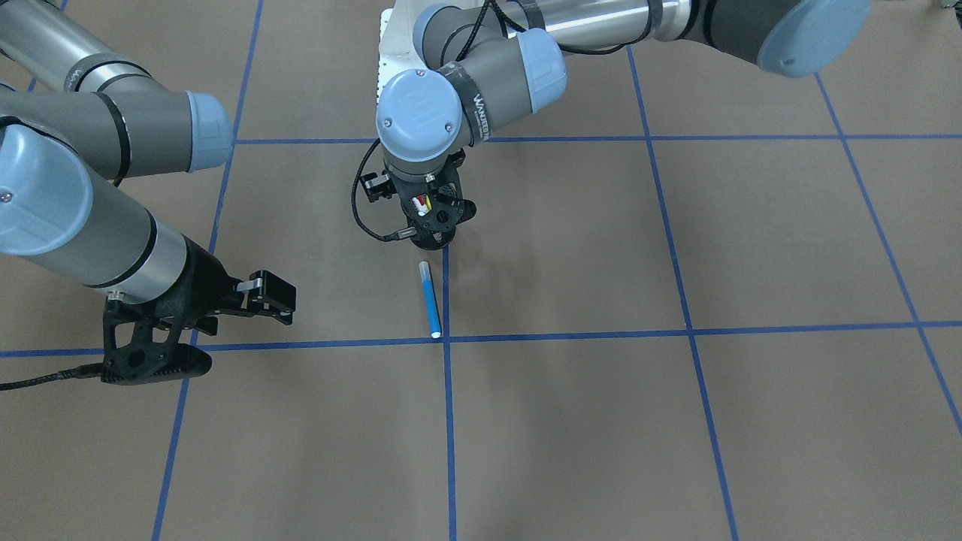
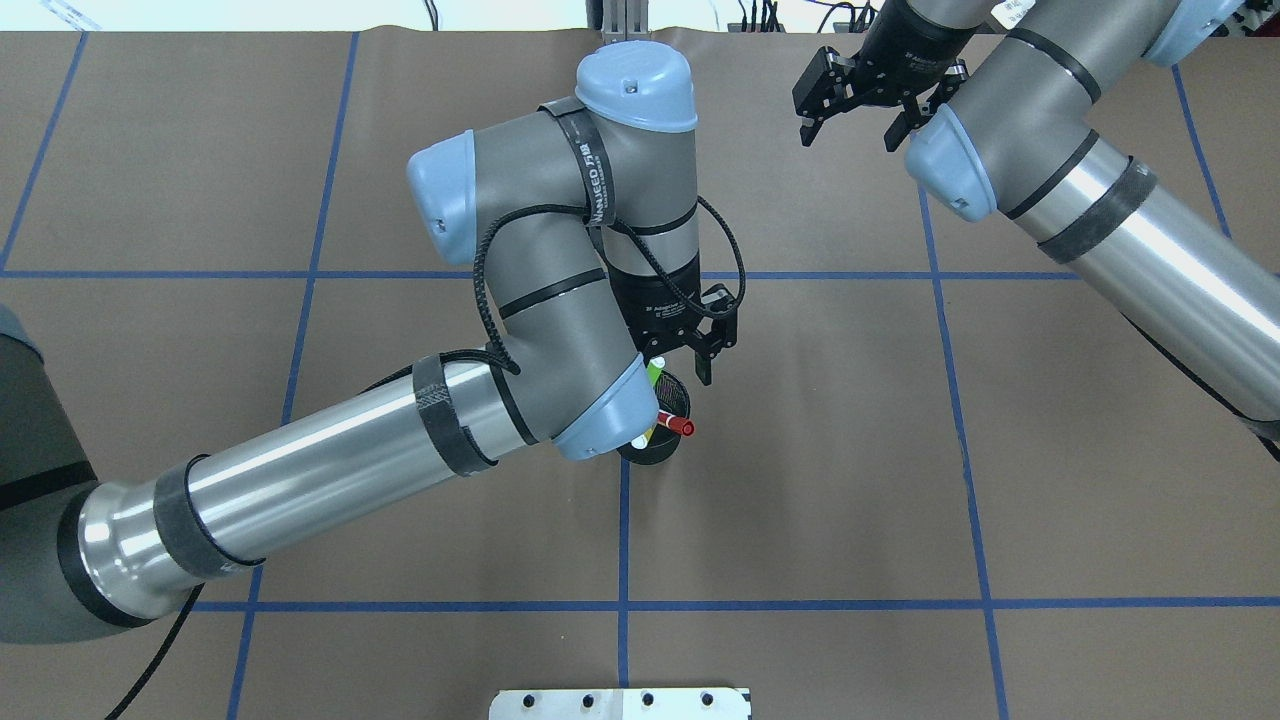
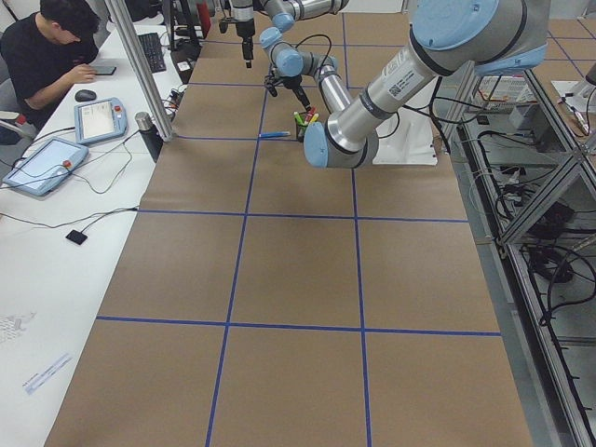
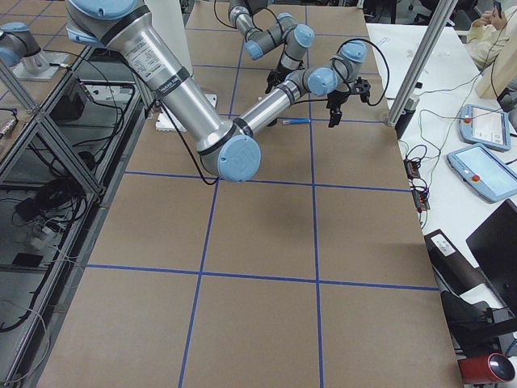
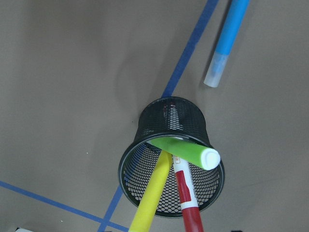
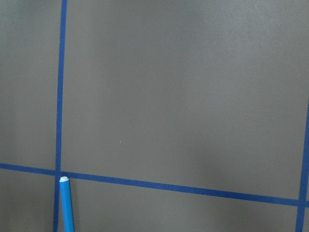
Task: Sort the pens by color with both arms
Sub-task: 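Lower the left gripper into the cup and grasp the red-capped white marker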
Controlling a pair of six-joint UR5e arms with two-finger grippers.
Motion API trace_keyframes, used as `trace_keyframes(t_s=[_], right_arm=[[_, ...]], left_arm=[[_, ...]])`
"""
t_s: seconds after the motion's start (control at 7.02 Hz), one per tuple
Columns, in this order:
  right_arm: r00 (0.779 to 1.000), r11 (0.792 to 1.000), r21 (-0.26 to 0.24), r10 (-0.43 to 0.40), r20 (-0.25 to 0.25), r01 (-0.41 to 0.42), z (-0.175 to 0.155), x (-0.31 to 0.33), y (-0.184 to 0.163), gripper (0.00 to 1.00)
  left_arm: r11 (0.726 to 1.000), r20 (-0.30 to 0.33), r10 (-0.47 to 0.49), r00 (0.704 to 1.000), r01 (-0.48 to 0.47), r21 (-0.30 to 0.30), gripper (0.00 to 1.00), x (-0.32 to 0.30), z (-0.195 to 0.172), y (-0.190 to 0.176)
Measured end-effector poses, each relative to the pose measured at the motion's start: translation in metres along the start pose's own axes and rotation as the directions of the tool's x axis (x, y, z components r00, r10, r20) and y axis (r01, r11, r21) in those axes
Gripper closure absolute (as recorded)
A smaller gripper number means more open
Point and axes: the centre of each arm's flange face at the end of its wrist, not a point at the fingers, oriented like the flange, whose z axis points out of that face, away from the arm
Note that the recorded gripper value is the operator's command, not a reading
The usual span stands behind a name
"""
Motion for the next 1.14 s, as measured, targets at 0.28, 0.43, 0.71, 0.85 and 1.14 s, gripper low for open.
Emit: trace_keyframes(t_s=[0.28,0.43,0.71,0.85,1.14], right_arm=[[1.0,1.0,0.0,0.0,-0.007,0.0,0.004,0.001,0.001,0.01],[1.0,1.0,0.001,-0.001,-0.007,0.001,0.004,0.0,0.002,0.01],[1.0,1.0,0.003,-0.005,-0.005,0.005,0.003,-0.001,0.004,0.01],[1.0,1.0,0.003,-0.006,-0.006,0.006,0.004,-0.002,0.005,0.01],[1.0,1.0,0.002,-0.009,-0.008,0.009,0.006,-0.003,0.006,0.01]], left_arm=[[1.0,-0.002,0.0,1.0,0.0,-0.005,0.2,0.008,0.002,-0.001],[1.0,0.0,-0.002,1.0,0.002,-0.007,0.22,0.008,0.004,-0.003],[1.0,0.01,-0.008,1.0,0.008,-0.013,0.27,0.008,0.012,-0.001],[1.0,0.015,-0.01,1.0,0.01,-0.017,0.29,0.008,0.018,0.001],[1.0,0.022,-0.014,1.0,0.014,-0.023,0.34,0.009,0.024,0.004]])
